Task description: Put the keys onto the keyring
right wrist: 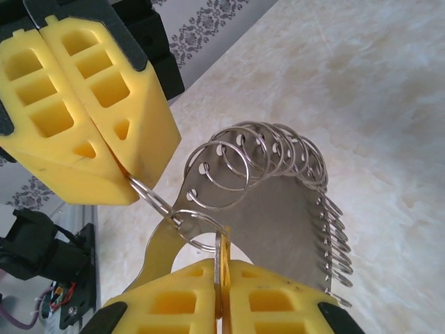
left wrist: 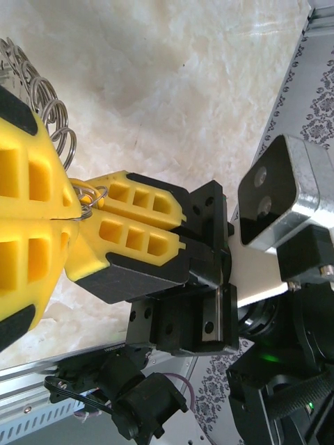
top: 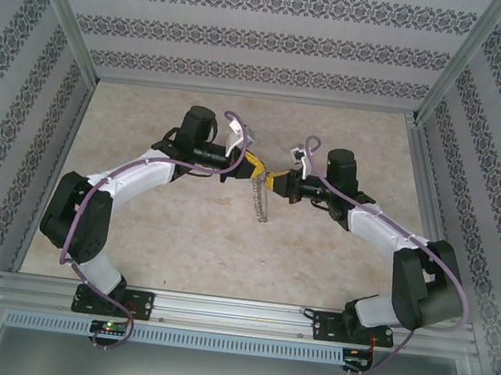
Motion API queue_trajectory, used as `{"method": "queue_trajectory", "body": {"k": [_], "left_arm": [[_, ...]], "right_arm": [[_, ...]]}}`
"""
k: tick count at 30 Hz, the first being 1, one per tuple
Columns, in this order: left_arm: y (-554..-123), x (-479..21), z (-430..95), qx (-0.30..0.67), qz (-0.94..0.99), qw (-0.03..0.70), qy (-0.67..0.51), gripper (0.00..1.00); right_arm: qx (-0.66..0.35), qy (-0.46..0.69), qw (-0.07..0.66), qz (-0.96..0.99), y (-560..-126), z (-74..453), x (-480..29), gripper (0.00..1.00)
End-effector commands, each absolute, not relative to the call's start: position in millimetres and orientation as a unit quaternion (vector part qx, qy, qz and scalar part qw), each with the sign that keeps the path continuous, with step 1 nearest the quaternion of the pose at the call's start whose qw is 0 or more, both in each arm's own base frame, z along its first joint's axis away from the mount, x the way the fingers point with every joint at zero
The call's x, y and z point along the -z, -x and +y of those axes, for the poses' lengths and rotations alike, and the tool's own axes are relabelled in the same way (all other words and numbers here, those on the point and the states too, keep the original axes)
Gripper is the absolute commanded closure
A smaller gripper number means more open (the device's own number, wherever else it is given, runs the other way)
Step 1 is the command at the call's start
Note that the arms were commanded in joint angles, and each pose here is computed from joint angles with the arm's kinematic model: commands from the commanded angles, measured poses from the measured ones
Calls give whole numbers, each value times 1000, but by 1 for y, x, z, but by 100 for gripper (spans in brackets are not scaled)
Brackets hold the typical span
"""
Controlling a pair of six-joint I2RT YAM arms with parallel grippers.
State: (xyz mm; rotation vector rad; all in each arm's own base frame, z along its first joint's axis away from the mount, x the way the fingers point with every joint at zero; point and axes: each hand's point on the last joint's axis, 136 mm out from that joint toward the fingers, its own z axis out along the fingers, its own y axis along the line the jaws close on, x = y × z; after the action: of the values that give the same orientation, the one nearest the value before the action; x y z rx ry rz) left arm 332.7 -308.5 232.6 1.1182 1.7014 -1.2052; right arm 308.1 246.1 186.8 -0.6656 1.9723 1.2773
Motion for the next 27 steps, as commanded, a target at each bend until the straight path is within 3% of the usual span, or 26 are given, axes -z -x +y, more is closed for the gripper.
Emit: {"method": "queue_trajectory", "body": {"k": [1,3,8,9,11,15,21,27], "left_arm": [[-326,-255,-312,475,637,404,-453,100],[-327,-256,-312,475,638,405,-451,100],[-327,-254,-312,476,639,403,-450,100],[-327,-253,-312,476,640,403,-450,100],[-327,-253,-312,476,640,403,-450,100],[-327,-253,-312,476,640,403,-449,100],[-326,-253,-311,477,639,403,-450,100],[-325,-252,-312,477,638,403,-450,100]], "right_arm": [[-460,260,344,776,-306,242,-179,92],[-451,270,337,781,-301,244,-174,96],[-420,326,302,791,-284,262,-160,96],[-419,330,301,791,-283,264,-159,90],[-414,325,307,793,-285,263,-159,70],[-413,292,333,795,-295,245,-167,56],[-444,237,388,772,-306,216,-200,56],[-476,244,401,744,-311,223,-224,57]]}}
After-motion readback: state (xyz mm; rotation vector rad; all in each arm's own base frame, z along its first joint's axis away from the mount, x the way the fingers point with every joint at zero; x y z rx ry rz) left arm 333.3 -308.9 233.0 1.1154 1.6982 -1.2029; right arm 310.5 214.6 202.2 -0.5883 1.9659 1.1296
